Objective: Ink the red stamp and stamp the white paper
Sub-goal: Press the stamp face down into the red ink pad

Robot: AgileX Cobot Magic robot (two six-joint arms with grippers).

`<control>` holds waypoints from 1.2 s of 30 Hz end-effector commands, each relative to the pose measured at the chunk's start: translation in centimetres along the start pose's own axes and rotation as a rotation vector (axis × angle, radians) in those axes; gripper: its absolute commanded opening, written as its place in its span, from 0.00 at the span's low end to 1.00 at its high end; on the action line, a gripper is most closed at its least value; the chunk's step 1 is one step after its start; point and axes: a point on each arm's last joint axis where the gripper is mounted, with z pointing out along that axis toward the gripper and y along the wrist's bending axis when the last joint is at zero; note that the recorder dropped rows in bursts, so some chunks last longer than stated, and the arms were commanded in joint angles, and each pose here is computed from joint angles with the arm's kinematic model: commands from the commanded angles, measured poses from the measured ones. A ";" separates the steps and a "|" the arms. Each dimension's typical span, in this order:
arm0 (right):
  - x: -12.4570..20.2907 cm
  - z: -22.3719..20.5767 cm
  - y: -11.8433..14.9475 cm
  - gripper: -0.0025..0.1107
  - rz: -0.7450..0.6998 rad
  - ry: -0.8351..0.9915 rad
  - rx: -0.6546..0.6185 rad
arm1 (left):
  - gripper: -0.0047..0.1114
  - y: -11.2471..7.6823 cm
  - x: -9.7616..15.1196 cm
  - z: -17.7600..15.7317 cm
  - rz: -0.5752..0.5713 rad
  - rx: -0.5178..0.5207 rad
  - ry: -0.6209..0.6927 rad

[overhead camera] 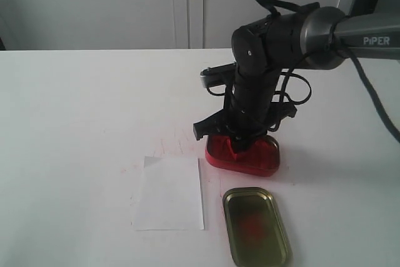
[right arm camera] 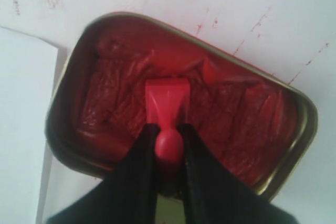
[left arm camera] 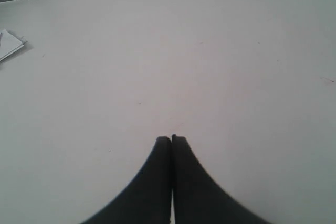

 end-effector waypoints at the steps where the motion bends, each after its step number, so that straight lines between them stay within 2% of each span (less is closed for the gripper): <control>1: -0.1 -1.3 -0.3 0.02 0.014 -0.036 -0.006 | 0.04 0.0 0.0 0.0 0.001 -0.002 -0.005; 20: 0.2 -3.2 -0.5 0.02 0.020 -0.050 -0.008 | 0.04 0.0 0.0 0.0 0.001 -0.002 -0.005; 36: 0.3 -2.6 -0.5 0.02 0.040 -0.027 -0.003 | 0.04 0.0 0.0 0.0 0.001 -0.002 -0.005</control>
